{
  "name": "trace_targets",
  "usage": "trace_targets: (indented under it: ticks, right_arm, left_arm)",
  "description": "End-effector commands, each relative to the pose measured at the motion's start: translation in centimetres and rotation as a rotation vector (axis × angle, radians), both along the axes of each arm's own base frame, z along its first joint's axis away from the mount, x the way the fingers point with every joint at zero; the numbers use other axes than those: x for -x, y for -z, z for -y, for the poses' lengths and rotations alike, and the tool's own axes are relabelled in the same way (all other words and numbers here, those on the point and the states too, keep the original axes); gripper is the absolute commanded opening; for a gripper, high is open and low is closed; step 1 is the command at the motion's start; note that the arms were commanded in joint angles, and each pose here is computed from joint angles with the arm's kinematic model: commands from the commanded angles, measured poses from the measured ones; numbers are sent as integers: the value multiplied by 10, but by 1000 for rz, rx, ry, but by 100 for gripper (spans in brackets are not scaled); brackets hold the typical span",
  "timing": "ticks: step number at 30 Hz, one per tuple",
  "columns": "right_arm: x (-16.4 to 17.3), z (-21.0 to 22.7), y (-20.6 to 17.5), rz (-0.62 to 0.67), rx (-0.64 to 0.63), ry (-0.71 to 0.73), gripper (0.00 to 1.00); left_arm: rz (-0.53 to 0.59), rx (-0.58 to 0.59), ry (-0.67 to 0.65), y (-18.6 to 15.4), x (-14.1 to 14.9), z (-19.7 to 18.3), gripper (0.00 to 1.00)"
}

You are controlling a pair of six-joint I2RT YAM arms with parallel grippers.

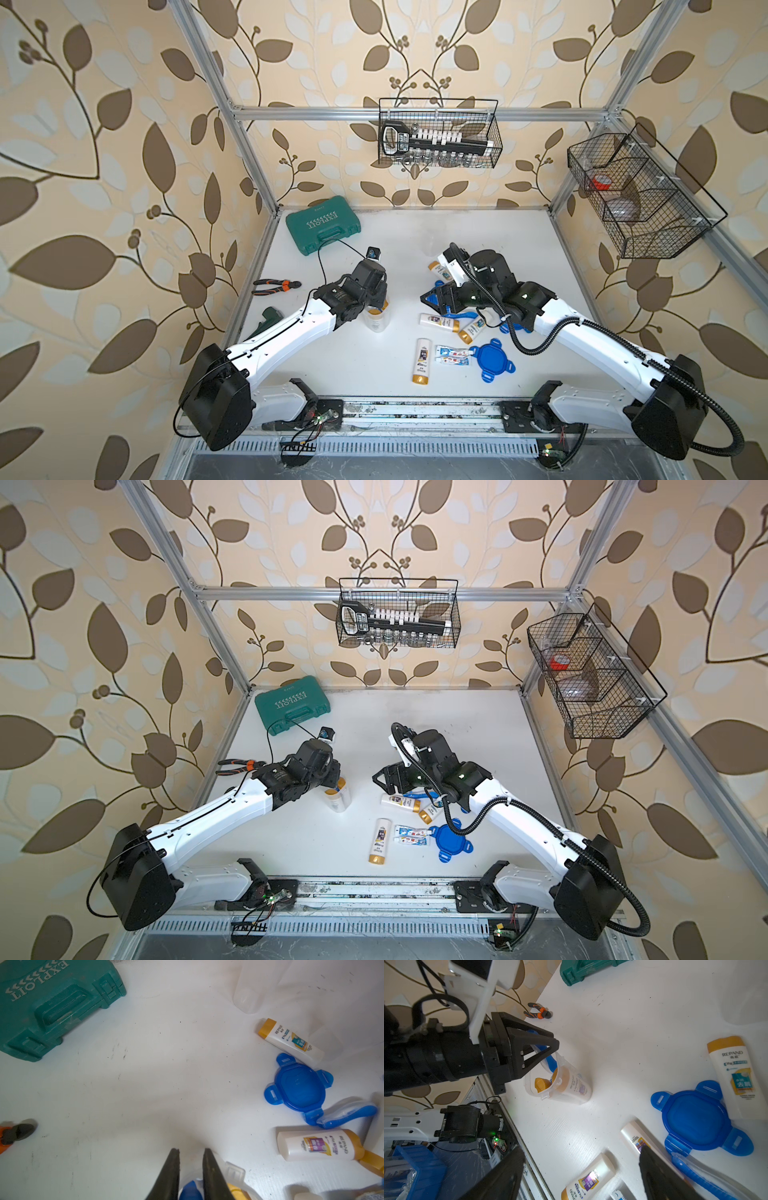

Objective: Pack away toiletry kits
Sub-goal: Place the toiletry item into the container.

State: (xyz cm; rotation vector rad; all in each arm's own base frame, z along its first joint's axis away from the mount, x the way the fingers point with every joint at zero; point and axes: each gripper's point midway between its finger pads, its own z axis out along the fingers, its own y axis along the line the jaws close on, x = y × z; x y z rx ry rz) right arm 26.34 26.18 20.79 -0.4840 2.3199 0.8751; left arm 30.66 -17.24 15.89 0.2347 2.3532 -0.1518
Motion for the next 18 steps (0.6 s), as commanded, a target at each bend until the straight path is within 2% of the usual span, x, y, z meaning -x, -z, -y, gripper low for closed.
trace_targets:
  ticks: [1,7,11,18]
  right_arm:
    - [-8,9,-19,27,-18,37,86]
    - [-14,17,-20,23,-25,59,87]
    - [-15,28,-21,10,10,84,86]
    - [-2,88,6,-117,206,246,90]
  left_arm:
    - [10,21,2,-3,2,2,33]
    - [10,27,2,-10,8,-1,43]
    - [12,51,-4,-27,18,-7,50]
    - [-123,155,42,-46,50,1,89]
